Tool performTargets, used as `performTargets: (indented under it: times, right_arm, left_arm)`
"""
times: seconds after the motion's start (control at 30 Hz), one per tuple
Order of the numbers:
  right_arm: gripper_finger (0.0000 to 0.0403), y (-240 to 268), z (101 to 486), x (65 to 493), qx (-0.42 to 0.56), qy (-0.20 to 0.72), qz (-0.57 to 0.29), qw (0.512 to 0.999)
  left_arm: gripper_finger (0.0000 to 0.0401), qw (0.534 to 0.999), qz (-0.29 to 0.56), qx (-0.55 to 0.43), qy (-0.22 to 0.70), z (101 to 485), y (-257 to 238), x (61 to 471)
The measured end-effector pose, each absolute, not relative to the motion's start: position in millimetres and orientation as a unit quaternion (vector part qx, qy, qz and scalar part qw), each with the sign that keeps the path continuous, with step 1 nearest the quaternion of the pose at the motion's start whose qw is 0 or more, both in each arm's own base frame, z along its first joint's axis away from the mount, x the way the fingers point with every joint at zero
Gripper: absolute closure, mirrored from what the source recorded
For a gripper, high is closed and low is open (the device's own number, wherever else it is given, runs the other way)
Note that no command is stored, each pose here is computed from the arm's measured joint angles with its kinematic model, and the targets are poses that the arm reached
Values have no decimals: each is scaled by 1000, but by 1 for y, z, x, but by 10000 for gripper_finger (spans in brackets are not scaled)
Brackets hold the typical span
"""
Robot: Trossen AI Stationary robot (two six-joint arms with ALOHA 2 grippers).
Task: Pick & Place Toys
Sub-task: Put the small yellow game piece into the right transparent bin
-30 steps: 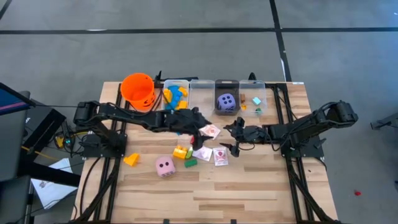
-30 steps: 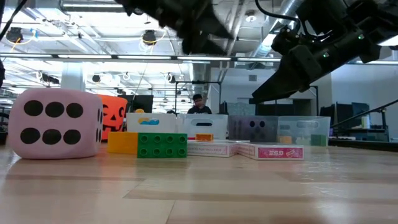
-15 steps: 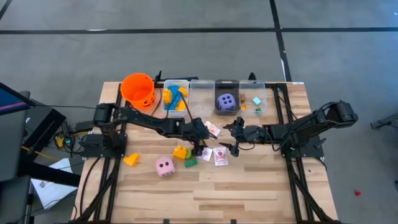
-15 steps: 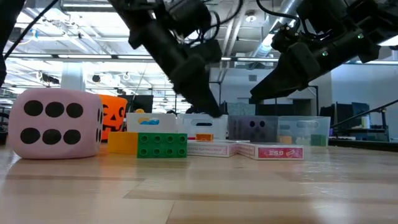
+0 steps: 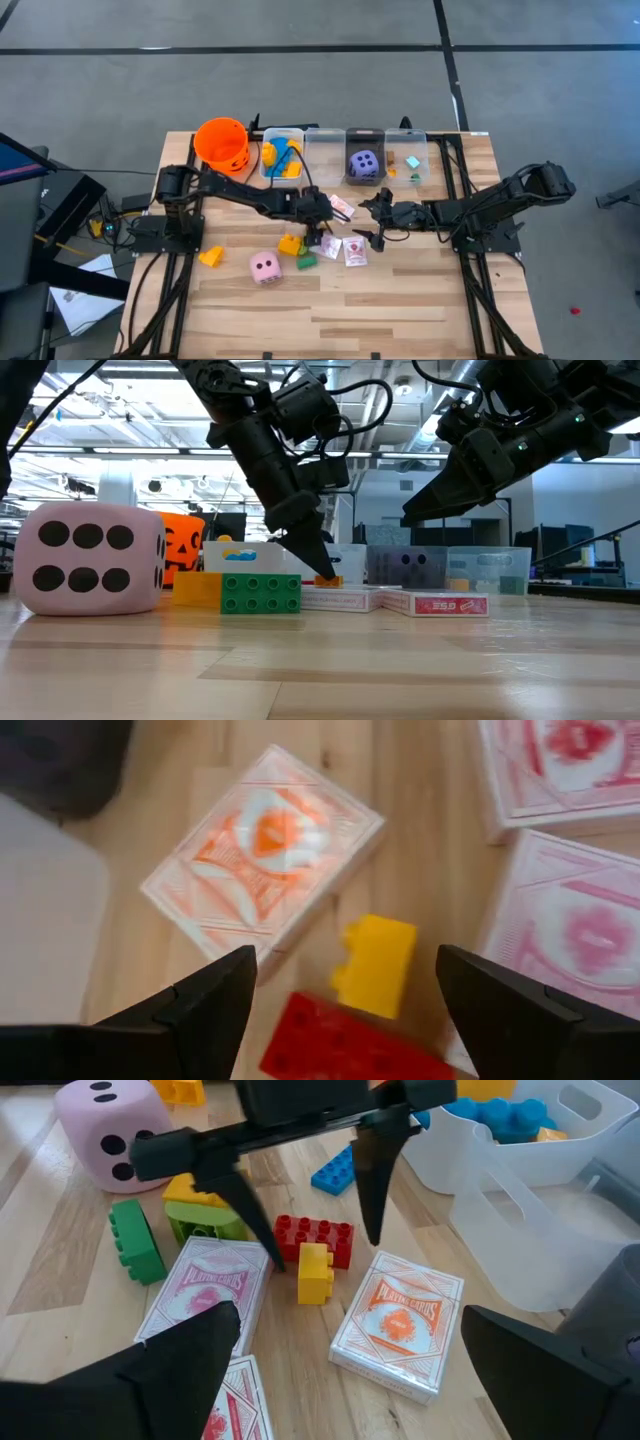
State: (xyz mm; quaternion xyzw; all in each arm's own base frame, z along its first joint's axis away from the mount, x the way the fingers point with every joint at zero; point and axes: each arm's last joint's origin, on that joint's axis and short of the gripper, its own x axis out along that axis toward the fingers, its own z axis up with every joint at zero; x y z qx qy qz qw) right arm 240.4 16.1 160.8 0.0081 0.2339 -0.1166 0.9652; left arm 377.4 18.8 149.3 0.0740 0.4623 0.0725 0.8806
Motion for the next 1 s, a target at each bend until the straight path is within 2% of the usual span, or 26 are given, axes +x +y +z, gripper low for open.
performTargets:
  times: [0.23, 0.77, 1.0]
  right_arm:
    - [21, 16, 161, 240, 8, 234, -117, 965]
    - [21, 16, 161, 240, 8, 234, -117, 965]
    - [21, 16, 161, 240, 8, 234, -117, 965]
  left_arm:
    - [100, 878, 79, 70, 468, 149, 25, 376]
    - [100, 881, 12, 34, 473, 146, 20, 376]
    - [102, 880, 18, 23, 474, 142, 20, 377]
